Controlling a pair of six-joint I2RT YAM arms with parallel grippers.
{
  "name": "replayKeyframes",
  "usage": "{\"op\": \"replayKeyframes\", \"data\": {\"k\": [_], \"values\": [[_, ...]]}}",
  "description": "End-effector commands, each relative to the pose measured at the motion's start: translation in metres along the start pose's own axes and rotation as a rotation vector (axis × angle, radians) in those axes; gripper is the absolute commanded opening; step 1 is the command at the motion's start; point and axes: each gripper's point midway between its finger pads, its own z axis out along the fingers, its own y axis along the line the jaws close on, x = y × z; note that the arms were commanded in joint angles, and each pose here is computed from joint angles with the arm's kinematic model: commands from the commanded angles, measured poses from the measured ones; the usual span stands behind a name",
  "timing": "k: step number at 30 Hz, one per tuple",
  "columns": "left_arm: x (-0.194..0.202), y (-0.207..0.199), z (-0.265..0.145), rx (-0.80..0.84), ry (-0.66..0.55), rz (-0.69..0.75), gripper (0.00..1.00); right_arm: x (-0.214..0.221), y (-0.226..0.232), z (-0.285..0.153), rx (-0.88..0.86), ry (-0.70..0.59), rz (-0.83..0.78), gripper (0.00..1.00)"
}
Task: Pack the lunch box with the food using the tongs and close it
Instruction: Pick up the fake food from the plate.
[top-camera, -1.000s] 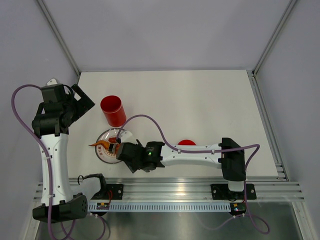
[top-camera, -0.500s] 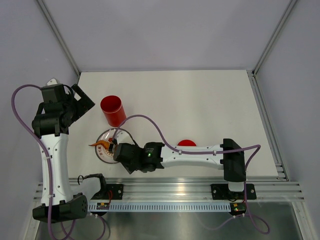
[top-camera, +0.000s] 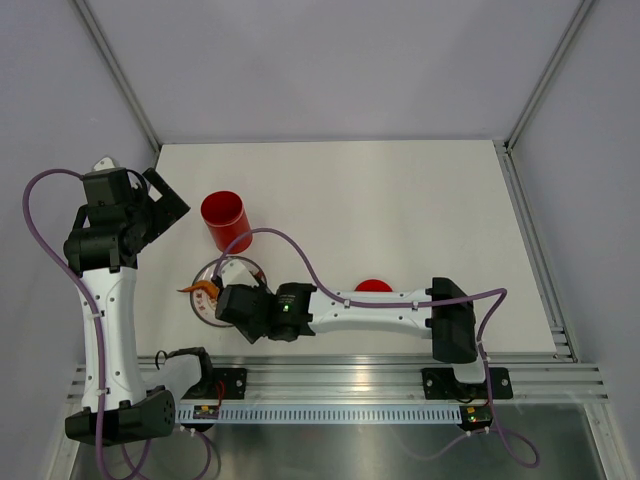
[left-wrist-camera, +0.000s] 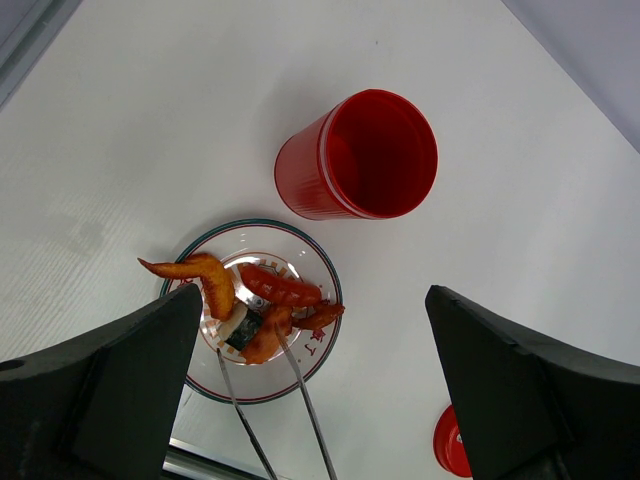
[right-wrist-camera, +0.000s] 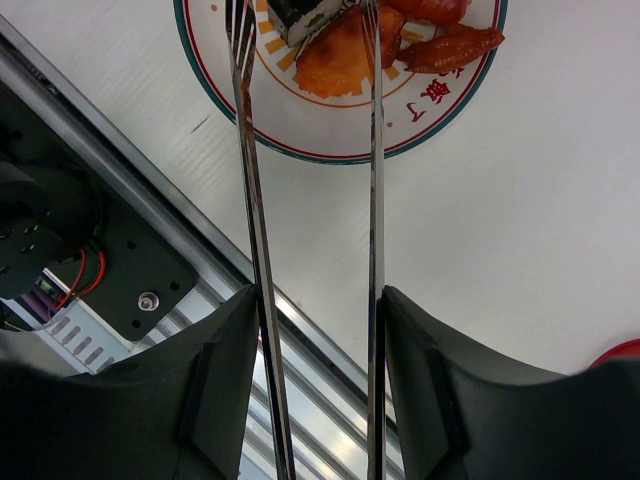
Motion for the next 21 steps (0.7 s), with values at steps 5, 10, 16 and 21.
{"op": "replayKeyframes", "data": {"k": [5, 10, 16, 21], "values": [[-0.009, -0.004, -0.005, 0.027, -0.037, 0.02, 0.99, -0.016, 0.004, 0.001, 0.007, -0.041, -0.017, 0.58], [-0.009, -0.004, -0.004, 0.024, -0.035, 0.02, 0.99, -0.015, 0.004, 0.007, 0.013, -0.038, -0.017, 0.59], [-0.009, -0.003, -0.003, 0.022, -0.037, 0.02, 0.99, -0.017, 0.001, 0.016, 0.016, -0.038, -0.012, 0.58], [-0.009, -0.003, -0.003, 0.02, -0.038, 0.023, 0.99, -0.019, 0.001, 0.018, 0.018, -0.042, -0.019, 0.57]]}}
